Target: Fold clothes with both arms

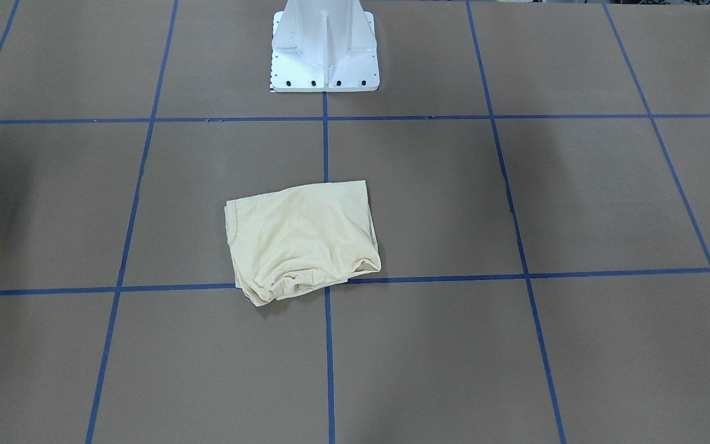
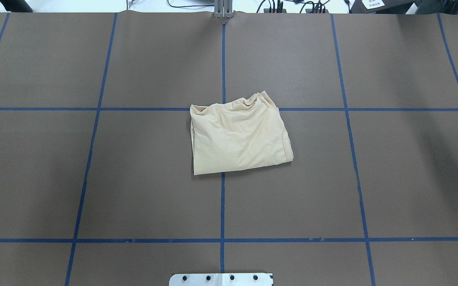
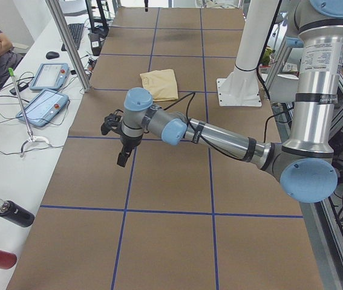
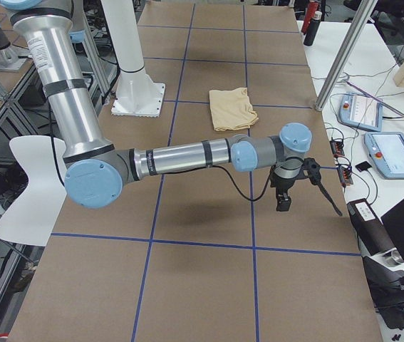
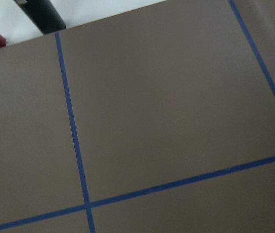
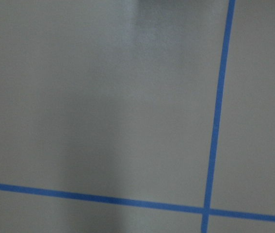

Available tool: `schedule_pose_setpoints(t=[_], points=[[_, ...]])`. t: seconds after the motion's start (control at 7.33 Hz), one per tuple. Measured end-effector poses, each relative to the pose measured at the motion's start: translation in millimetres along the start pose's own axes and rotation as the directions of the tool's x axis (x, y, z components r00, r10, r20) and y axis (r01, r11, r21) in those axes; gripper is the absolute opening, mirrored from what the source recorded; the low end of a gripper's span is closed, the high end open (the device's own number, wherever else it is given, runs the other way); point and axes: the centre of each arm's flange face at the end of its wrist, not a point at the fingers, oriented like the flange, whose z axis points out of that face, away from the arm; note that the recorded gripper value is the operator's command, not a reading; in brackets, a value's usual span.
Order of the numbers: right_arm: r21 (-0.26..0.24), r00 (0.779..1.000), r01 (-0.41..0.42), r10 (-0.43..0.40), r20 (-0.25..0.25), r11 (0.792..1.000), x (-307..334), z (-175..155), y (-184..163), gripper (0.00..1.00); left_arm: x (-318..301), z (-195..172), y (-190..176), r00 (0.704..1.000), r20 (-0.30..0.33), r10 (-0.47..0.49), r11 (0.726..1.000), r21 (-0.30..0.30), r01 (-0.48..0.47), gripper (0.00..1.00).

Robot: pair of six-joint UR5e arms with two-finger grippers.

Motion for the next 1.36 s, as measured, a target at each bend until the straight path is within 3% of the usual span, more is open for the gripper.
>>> schedule_pose_setpoints(t=[0.27,0.55,0.68,0.95,1.36], points=[[-0.005,0.998,-0.056,0.056,0.011,0.998,31,-6,59,1.0,-17,4,71,0.999,0.006,0.046,0.996,-0.071,-0.045,1.0],[-0.043,0.995,-0.103,0.104,0.006,0.994,31,-15,94,1.0,-58,6,107,0.998,0.041,-0.038,0.991,-0.127,0.043,1.0],[-0.072,0.991,-0.135,0.135,0.001,0.988,26,-23,96,1.0,-75,7,104,0.994,0.059,-0.087,0.984,-0.153,0.095,1.0],[-0.115,0.983,-0.181,0.182,-0.006,0.977,20,-32,93,1.0,-86,10,58,0.989,0.073,-0.13,0.972,-0.189,0.142,1.0],[-0.13,0.983,-0.181,0.184,0.006,0.975,34,-33,104,1.0,-124,37,-2,0.998,0.029,-0.055,0.969,-0.24,0.061,1.0]])
